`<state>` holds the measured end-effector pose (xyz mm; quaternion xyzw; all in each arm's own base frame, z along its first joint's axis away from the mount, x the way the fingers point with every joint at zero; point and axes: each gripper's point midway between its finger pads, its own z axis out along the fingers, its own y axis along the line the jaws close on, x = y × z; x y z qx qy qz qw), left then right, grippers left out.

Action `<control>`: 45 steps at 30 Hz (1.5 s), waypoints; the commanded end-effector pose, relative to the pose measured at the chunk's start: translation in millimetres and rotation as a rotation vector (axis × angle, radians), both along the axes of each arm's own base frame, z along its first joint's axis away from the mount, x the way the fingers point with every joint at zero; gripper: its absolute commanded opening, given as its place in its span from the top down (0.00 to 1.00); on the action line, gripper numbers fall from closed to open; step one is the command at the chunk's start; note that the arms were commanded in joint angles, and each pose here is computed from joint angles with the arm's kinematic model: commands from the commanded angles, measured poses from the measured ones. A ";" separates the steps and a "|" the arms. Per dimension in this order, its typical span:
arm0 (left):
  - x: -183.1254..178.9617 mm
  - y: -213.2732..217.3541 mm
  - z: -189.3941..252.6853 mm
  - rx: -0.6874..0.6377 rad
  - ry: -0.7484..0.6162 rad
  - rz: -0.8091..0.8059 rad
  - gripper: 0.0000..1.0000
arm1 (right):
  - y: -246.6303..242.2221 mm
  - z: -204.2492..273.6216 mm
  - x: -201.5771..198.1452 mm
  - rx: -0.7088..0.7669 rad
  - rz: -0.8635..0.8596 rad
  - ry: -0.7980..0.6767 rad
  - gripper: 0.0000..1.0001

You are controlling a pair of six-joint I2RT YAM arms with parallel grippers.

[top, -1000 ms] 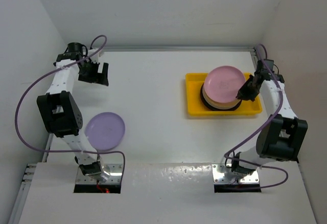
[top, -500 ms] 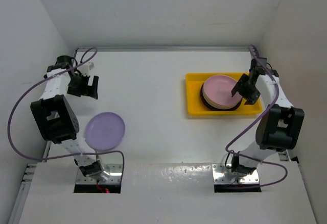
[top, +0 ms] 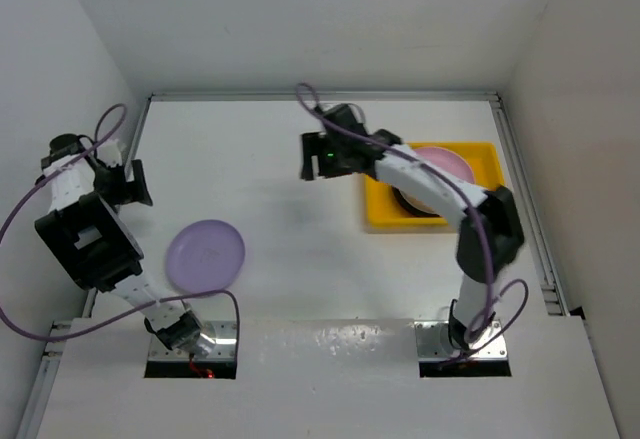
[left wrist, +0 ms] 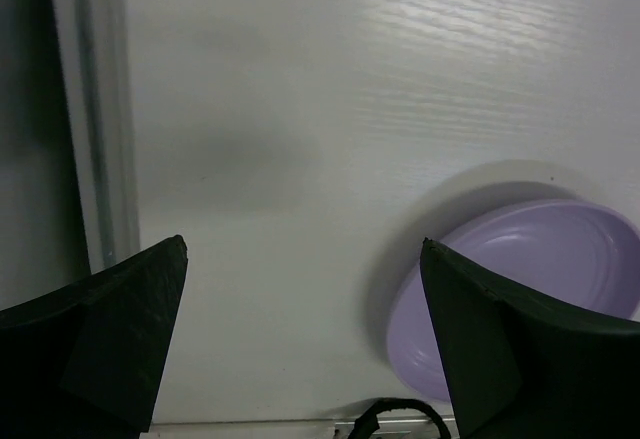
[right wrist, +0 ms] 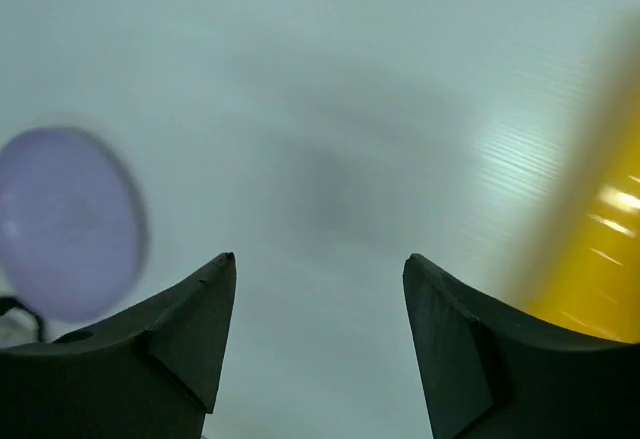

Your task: Place the plates into the plastic bin on the countertop

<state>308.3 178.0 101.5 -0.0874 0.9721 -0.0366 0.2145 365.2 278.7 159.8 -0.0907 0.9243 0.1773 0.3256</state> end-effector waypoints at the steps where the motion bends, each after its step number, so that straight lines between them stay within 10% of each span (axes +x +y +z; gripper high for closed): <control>1: -10.2 21.0 25.3 0.013 -0.098 0.105 0.01 | 127.7 -20.9 -16.2 0.167 0.209 0.059 0.34; 13: -26.0 21.8 25.1 -0.002 -0.130 0.069 0.01 | 254.8 -116.0 -84.2 0.215 0.403 0.219 0.45; 21: -26.3 14.2 14.0 -0.048 -0.121 0.050 0.01 | 225.7 -162.4 -96.6 -0.006 0.289 0.182 0.97; 25: -26.4 14.5 16.8 -0.038 -0.128 0.042 0.01 | 193.9 -115.4 -68.1 0.026 0.176 0.112 1.00; 35: -22.4 16.3 32.9 -0.025 -0.179 0.038 0.01 | -62.6 29.2 0.8 0.175 -0.337 -0.051 1.00; 45: -15.1 19.8 27.7 -0.073 -0.180 0.061 0.03 | -275.1 -1.6 -21.9 0.007 -0.818 0.074 1.00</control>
